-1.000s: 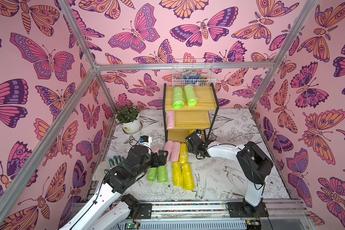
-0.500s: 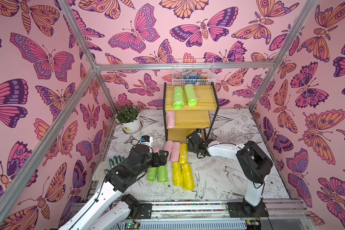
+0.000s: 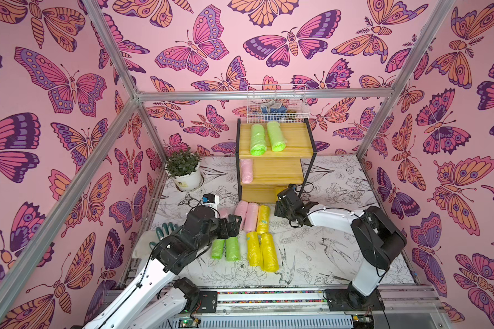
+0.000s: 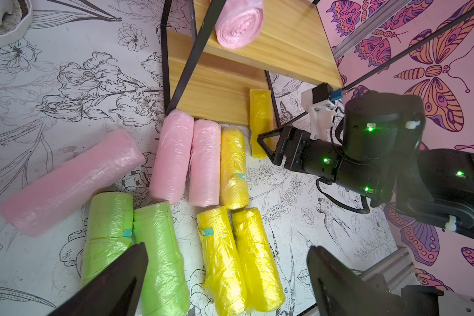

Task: Sort the rolls of trash bags by color and place them on the shelf
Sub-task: Place the roll of trash bags on the shelf.

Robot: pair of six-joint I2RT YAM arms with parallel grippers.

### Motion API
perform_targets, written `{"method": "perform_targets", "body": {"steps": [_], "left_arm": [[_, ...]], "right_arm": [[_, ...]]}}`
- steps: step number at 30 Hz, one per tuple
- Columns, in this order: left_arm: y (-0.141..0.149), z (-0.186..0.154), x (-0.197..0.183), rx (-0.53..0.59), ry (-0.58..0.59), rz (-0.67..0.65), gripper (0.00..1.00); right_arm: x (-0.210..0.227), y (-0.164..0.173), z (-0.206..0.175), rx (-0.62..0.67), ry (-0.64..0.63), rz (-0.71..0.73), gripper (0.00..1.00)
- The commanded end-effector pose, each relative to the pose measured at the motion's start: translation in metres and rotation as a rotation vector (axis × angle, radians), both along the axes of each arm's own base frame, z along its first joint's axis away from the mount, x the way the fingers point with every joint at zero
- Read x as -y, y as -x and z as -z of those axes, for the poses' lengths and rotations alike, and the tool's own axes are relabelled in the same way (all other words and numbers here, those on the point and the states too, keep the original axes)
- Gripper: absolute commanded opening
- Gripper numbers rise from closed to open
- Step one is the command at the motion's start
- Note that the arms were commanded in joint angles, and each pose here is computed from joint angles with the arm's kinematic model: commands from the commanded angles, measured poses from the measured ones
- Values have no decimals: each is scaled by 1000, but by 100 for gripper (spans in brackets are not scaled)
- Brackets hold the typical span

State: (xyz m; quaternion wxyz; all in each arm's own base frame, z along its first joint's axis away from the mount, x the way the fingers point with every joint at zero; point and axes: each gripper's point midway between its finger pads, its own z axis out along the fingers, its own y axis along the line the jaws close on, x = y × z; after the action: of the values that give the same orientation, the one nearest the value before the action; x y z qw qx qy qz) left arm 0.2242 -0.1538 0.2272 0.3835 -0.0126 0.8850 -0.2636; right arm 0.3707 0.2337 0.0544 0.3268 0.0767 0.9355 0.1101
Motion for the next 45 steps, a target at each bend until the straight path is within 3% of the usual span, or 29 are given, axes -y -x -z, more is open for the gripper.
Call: {"method": "perform_targets", "body": {"steps": [1, 18, 35, 45], "left_arm": [[0, -4, 1, 20, 6, 8, 97], [1, -1, -1, 14, 9, -1, 97], [6, 9, -3, -4, 17, -11, 97], [8, 16, -4, -13, 5, -3, 99]], "right_arm": [[-2, -25, -27, 116, -121, 65, 71], [2, -4, -24, 110, -88, 26, 75], [-8, 23, -15, 75, -135, -64, 75], [-1, 52, -27, 140, -170, -81, 75]]}}
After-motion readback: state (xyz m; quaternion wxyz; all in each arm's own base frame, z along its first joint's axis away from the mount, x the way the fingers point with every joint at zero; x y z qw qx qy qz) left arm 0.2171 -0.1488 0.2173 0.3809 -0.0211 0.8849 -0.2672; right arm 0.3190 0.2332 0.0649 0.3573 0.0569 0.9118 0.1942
